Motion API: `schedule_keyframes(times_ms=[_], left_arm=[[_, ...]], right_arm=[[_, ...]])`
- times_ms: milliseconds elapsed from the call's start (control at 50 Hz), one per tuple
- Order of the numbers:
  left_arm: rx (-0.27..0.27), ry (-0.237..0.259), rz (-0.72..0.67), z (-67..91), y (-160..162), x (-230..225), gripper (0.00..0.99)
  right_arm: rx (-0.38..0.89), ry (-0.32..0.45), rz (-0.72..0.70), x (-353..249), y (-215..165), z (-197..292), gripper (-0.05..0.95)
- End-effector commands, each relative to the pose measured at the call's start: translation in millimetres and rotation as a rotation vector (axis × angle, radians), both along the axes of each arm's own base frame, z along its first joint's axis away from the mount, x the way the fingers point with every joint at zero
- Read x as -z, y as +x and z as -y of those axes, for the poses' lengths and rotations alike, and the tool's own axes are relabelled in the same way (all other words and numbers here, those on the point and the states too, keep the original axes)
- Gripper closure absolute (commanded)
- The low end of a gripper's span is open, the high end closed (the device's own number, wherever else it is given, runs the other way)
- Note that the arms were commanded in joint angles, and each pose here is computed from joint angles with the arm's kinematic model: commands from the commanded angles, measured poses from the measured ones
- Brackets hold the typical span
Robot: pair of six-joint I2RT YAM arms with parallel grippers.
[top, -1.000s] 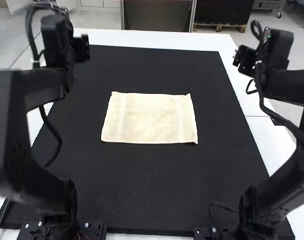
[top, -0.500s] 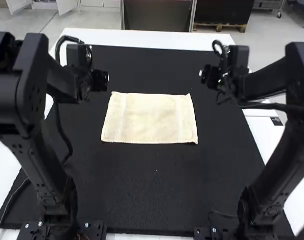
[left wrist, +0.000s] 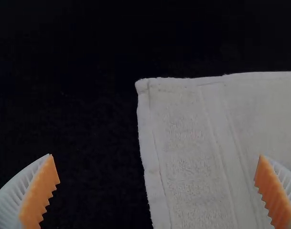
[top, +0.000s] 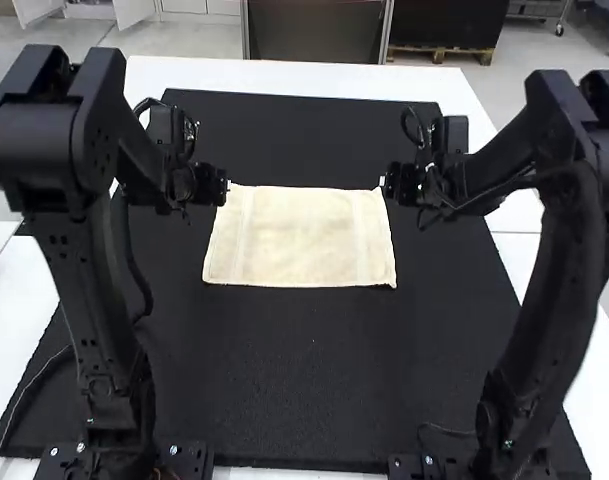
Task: Fold the towel.
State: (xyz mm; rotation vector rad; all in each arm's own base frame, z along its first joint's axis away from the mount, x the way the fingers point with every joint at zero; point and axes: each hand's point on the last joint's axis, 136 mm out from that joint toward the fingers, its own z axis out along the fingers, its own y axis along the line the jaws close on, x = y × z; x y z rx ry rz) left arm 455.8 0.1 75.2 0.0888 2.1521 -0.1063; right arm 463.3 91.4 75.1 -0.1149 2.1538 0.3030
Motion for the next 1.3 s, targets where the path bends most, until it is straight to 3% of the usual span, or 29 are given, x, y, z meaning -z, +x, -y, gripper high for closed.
schedule_keyframes(times_ms=[0,360,1280], left_arm=[[0.036,0.024,0.002,0.7,8,5,0.034],[0.067,0.08,0.022,-2.3,21,24,0.039],[0.092,0.085,0.018,-2.7,66,54,0.044]], right_arm=[[-0.052,-0.004,0.016,1,9,-12,0.0],[-0.063,-0.021,0.007,29,32,-16,0.0],[-0.076,-0.039,-0.032,82,66,-28,0.0]])
